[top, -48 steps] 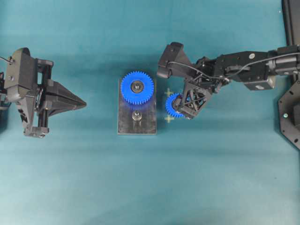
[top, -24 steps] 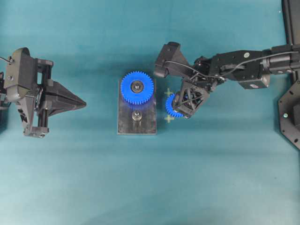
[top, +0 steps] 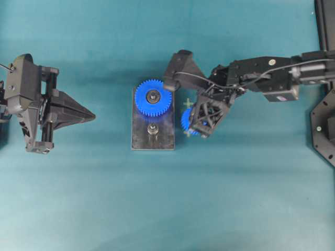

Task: Fit the small gear onto the shaft.
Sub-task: 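Grasp the small blue gear by its bearing with the right gripper and lift, then carry the small gear left over the empty shaft beside the large gear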

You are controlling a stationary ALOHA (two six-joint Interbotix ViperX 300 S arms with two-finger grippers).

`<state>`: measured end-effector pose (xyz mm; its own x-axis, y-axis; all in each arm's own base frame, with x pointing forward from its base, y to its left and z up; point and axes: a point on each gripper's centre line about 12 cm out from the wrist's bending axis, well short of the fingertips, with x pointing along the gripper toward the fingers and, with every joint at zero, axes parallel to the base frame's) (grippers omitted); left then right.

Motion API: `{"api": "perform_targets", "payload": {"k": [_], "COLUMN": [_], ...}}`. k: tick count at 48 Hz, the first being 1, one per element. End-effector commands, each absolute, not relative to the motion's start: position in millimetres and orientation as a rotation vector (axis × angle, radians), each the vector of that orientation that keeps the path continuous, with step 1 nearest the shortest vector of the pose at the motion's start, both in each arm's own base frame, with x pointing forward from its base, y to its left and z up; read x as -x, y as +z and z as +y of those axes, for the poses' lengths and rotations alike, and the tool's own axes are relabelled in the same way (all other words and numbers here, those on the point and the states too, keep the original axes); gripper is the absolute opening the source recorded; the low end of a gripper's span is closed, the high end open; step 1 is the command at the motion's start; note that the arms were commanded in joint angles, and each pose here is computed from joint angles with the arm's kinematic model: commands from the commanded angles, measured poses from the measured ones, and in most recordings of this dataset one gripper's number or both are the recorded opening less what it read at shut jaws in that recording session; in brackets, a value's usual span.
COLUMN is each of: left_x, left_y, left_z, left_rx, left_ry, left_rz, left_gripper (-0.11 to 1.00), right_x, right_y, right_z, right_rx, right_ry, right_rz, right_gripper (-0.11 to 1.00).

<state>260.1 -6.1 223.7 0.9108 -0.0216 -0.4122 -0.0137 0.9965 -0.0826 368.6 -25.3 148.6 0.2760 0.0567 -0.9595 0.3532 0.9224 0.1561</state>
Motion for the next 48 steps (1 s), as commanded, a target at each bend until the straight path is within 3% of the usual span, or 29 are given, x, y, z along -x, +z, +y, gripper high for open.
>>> {"api": "perform_targets", "payload": {"k": [1, 15, 25, 48], "left_x": [-262, -260, -258, -250], "left_y": [231, 232, 234, 233], "left_z": [-7, -6, -6, -6], "left_rx": [0.085, 0.086, 0.088, 0.093], "left_ry": [-0.007, -0.007, -0.007, -0.007], "left_rz": [0.4, 0.392, 0.381, 0.374], "left_gripper": [0.0, 0.0, 0.0, 0.0], "right_x": [-382, -432, -451, -454], "right_y": [182, 214, 201, 189], "right_z": [-18, -12, -10, -15], "right_rx": [-0.373, -0.347, -0.334, -0.292], "right_ry": [-0.178, -0.136, -0.127, -0.149], "right_rz": [1.219, 1.127, 1.181, 1.223], "right_gripper": [0.34, 0.34, 0.34, 0.34]}}
